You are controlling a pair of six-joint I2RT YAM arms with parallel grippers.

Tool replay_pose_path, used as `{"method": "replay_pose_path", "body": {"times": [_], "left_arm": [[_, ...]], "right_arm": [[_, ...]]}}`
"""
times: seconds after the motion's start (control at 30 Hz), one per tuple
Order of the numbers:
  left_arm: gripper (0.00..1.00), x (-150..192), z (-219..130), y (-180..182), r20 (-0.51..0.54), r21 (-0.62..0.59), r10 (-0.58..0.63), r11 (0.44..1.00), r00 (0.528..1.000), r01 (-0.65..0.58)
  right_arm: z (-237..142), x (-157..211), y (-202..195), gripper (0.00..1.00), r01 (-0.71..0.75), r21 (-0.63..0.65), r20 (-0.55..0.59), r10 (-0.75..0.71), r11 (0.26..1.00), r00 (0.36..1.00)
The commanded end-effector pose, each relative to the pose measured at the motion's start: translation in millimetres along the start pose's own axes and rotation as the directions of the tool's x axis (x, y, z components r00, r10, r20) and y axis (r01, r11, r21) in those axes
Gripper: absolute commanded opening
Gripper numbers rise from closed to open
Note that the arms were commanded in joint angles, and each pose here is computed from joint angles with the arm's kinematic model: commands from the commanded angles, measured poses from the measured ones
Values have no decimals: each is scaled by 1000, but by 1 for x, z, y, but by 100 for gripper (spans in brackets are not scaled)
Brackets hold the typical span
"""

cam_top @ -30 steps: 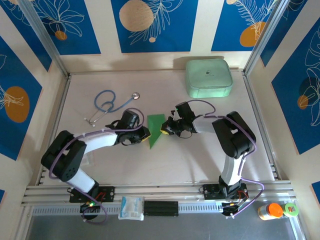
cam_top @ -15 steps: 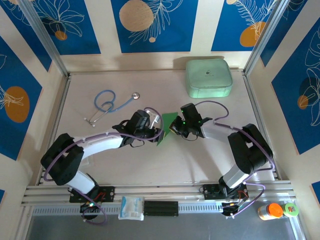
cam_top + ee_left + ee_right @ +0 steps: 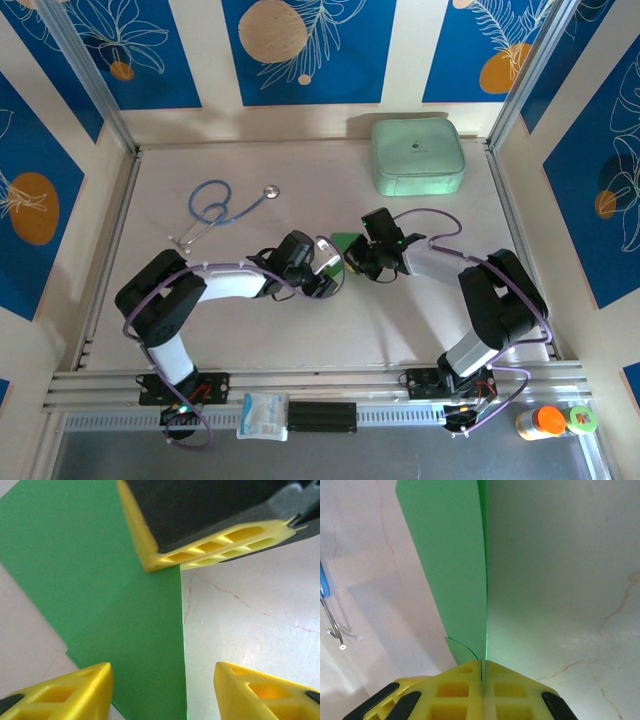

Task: Fold a paper plane with a square sheet of paper (pick it up from the middle)
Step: Fold the wing for the fifth time at the center of the table.

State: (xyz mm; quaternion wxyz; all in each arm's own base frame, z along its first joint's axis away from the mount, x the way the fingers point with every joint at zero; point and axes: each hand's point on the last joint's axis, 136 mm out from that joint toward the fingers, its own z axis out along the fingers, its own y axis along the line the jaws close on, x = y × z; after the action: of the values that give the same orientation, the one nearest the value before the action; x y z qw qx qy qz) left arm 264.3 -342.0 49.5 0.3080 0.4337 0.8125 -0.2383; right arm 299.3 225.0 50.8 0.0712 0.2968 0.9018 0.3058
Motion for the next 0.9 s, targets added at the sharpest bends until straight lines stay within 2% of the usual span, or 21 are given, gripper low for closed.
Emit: {"method": "replay_pose_path", "body": {"times": [0.0, 0.33, 0.47, 0.53, 0.7, 0.77, 0.87], "left_arm": [[55, -12, 4, -6, 40, 13, 99, 995, 994, -99], [42, 2, 12, 4, -21, -45, 154, 987, 988, -155], [33, 4, 13, 6, -22, -55, 159, 986, 987, -160], [30, 5, 13, 6, -23, -53, 160, 986, 987, -161], [27, 11, 15, 7, -32, -57, 166, 984, 986, -168], [27, 12, 15, 6, -34, -52, 172, 983, 985, -173], [27, 14, 15, 5, -39, -49, 181, 982, 983, -182]], "right_arm": [[2, 3, 1, 2, -52, 16, -42, 52, 999, 998], [-1, 5, 3, 6, -100, 11, -90, 100, 995, 991], [-2, 5, -1, 9, -119, 25, -103, 121, 993, 987], [-2, 5, -4, 14, -130, 41, -109, 133, 991, 985], [-3, 3, -18, 36, -144, 122, -121, 158, 982, 980], [-4, -1, -19, 41, -133, 141, -120, 150, 981, 981], [-3, -7, -16, 42, -114, 148, -137, 134, 982, 981]]}}
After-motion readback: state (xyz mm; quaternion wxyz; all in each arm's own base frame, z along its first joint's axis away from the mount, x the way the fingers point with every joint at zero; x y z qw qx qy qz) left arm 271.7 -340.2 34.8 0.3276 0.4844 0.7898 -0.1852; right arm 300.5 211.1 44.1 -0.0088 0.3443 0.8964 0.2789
